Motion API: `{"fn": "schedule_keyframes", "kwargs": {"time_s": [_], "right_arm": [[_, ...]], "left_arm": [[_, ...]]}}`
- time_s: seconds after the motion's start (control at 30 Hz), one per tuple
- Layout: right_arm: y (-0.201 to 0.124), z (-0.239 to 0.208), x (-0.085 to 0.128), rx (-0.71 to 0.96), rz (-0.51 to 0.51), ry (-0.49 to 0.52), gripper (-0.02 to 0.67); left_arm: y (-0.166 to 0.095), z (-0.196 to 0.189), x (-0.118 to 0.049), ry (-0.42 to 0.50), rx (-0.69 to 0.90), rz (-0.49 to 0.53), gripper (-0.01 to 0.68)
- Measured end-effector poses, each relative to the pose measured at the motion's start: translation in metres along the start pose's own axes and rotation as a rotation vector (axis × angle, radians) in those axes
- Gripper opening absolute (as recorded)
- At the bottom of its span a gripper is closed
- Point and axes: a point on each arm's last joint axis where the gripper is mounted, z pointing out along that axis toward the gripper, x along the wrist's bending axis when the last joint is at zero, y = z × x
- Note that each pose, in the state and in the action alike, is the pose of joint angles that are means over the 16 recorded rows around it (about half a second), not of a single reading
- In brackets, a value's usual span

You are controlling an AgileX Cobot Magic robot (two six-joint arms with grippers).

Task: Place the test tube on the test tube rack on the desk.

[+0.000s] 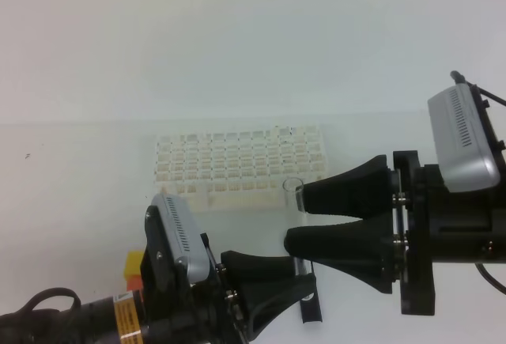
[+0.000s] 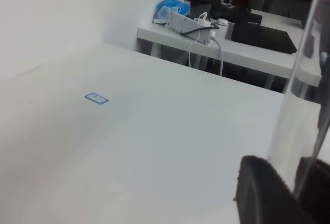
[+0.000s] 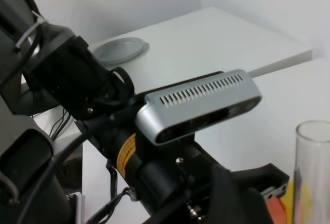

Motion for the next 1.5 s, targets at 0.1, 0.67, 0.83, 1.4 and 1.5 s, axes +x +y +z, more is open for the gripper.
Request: {"fn": "schedule_keyframes", "kwargs": {"time_s": [0.1, 0.67, 0.83, 1.4, 1.5], "right_arm": [[0.0002, 0.0013, -0.0006, 0.0, 0.002, 0.007, 0.425], [-0.0002, 0.0058, -0.0027, 0.004, 0.013, 0.026, 0.425], [-0.0003, 0.0058, -0.0028, 0.004, 0.013, 0.024, 0.424], [-0.0011, 0.006, -0.0056, 0.013, -0.006, -0.008, 0.423], [-0.0011, 0.006, -0.0055, 0.013, -0.013, -0.006, 0.423]], "left_arm": [[0.0, 0.0, 0.0, 0.0, 0.0, 0.0, 0.108], [0.0028, -0.0003, -0.0017, -0.016, -0.029, -0.001, 0.074], [0.0028, -0.0003, -0.0017, -0.016, -0.029, -0.001, 0.074], [0.0006, 0.0, -0.0005, -0.005, -0.006, -0.003, 0.108], [0.0023, -0.0002, -0.0019, -0.019, -0.023, -0.002, 0.087]]}}
